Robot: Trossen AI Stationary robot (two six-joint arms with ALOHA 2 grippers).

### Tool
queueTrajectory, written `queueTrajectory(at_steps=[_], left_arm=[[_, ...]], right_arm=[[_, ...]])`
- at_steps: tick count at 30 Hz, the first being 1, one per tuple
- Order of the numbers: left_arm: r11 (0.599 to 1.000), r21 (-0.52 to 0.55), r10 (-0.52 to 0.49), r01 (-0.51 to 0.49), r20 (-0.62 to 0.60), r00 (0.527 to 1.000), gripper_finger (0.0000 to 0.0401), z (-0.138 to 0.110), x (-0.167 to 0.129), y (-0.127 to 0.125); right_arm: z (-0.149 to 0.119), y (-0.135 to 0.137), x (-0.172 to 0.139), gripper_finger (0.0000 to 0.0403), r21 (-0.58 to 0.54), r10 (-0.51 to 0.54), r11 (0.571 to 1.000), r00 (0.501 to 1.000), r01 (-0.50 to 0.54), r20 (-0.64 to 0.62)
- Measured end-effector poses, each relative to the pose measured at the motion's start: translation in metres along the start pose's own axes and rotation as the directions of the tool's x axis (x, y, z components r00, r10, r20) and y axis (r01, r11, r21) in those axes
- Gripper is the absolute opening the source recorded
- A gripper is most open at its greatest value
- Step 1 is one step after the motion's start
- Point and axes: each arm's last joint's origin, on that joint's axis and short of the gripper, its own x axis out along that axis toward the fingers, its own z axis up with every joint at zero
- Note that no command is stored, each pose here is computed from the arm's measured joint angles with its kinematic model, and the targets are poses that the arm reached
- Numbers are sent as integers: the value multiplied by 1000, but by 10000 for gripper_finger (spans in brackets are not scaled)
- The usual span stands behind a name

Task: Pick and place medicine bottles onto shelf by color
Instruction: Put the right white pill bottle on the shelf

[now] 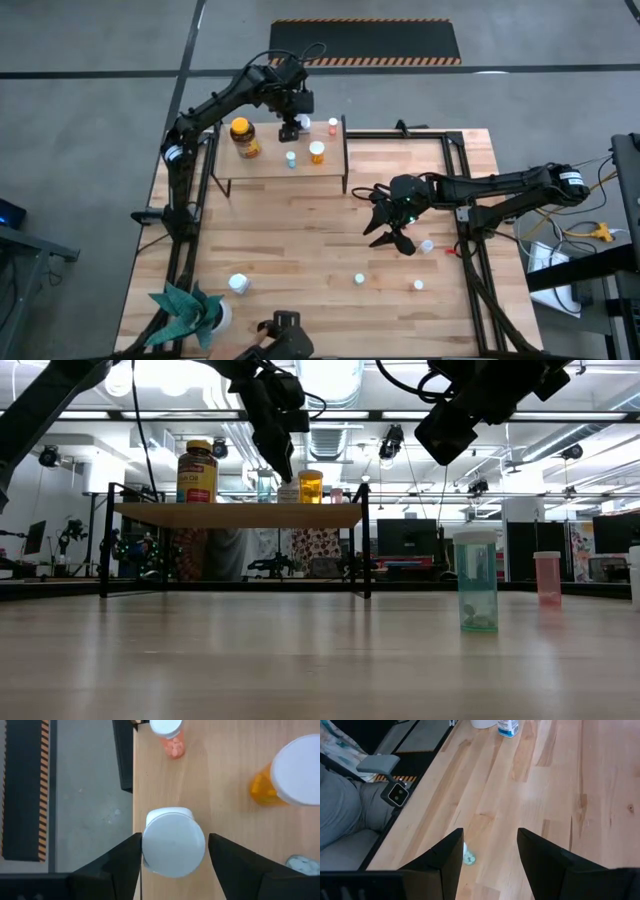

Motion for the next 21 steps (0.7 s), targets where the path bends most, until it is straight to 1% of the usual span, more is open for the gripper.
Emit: queueTrajectory(at_steps=[9,12,21], left_arm=[[1000,4,11,-11,1,1000,211,1,0,0],[1000,20,11,-11,1,1000,211,1,0,0],[999,31,30,-31,29,999,211,4,-13,-3]], right_arm=[[0,0,0,176,-2,0,1000,1000,0,0],[0,0,0,176,-6,0,1000,1000,0,0],[0,0,0,176,-18,0,1000,1000,0,0]])
